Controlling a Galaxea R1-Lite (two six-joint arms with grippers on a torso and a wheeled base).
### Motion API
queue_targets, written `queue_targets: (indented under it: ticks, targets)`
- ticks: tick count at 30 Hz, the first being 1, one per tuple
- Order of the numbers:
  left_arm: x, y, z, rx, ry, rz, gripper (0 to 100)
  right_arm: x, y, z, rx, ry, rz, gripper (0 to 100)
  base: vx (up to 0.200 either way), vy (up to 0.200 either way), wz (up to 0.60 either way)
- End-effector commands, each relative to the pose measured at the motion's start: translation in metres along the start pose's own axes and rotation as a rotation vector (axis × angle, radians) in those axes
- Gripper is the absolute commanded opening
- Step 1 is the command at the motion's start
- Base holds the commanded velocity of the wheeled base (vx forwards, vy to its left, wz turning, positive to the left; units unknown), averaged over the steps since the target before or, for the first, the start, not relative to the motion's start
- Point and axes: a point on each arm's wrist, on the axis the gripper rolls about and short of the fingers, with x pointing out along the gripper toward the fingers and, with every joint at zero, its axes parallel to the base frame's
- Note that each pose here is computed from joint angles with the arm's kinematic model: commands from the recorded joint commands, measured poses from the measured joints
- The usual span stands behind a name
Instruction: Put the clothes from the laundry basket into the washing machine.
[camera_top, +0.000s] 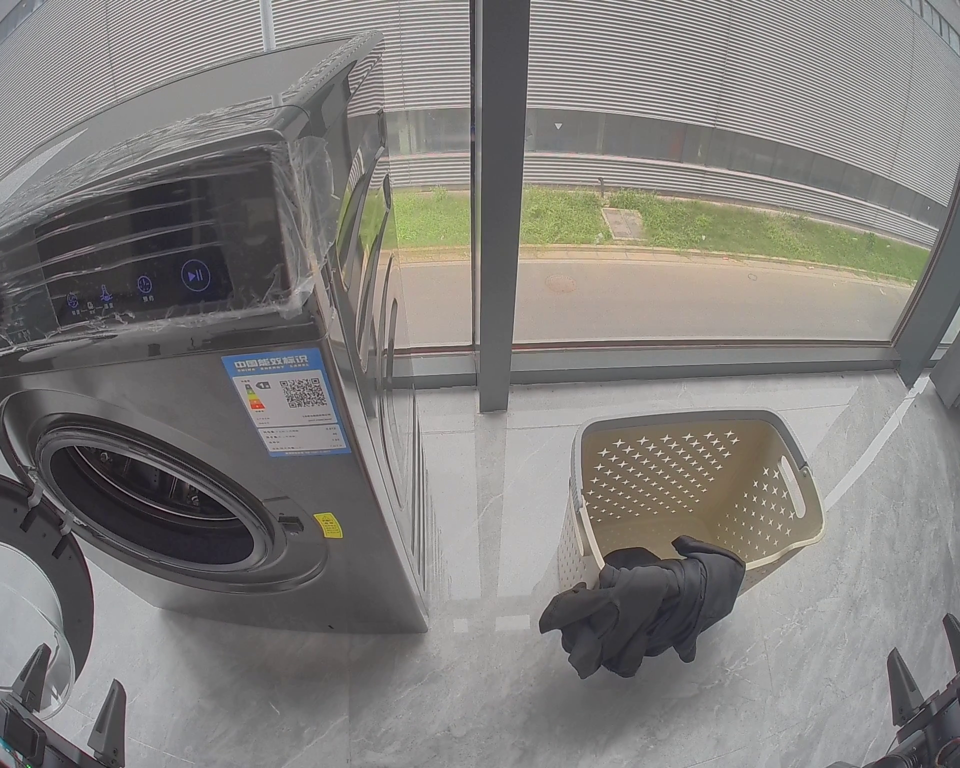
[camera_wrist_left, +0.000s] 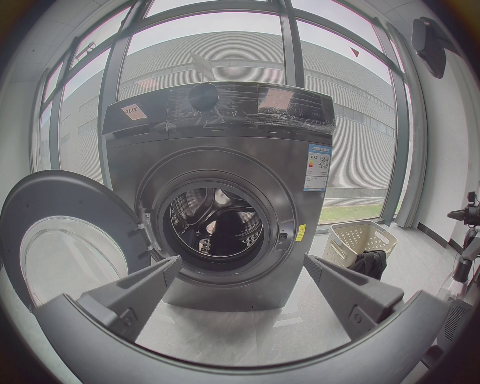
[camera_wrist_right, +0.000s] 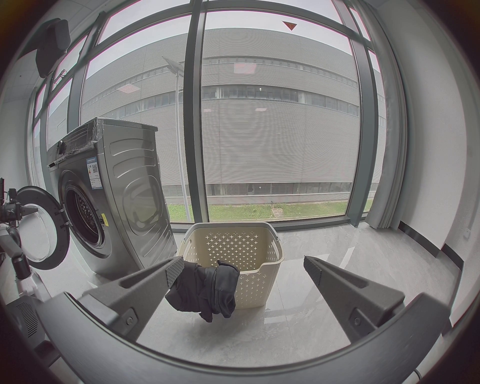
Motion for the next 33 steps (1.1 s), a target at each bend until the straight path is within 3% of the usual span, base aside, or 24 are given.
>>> queue_targets:
  ticks: [1, 33]
  targets:
    - [0.0003, 0.0001, -0.0052, 0.0, 0.005, 0.001, 100, 0.0008, 0.0, -0.0032, 0.0, 0.011, 0.0, 100, 0.0, -0.2, 0.0]
    - [0.0003, 0.0, -0.0052, 0.016, 0.005, -0.002, 100, 0.0007, 0.0, -0.0028, 0.0, 0.009, 0.0, 100, 0.0, -0.2, 0.0]
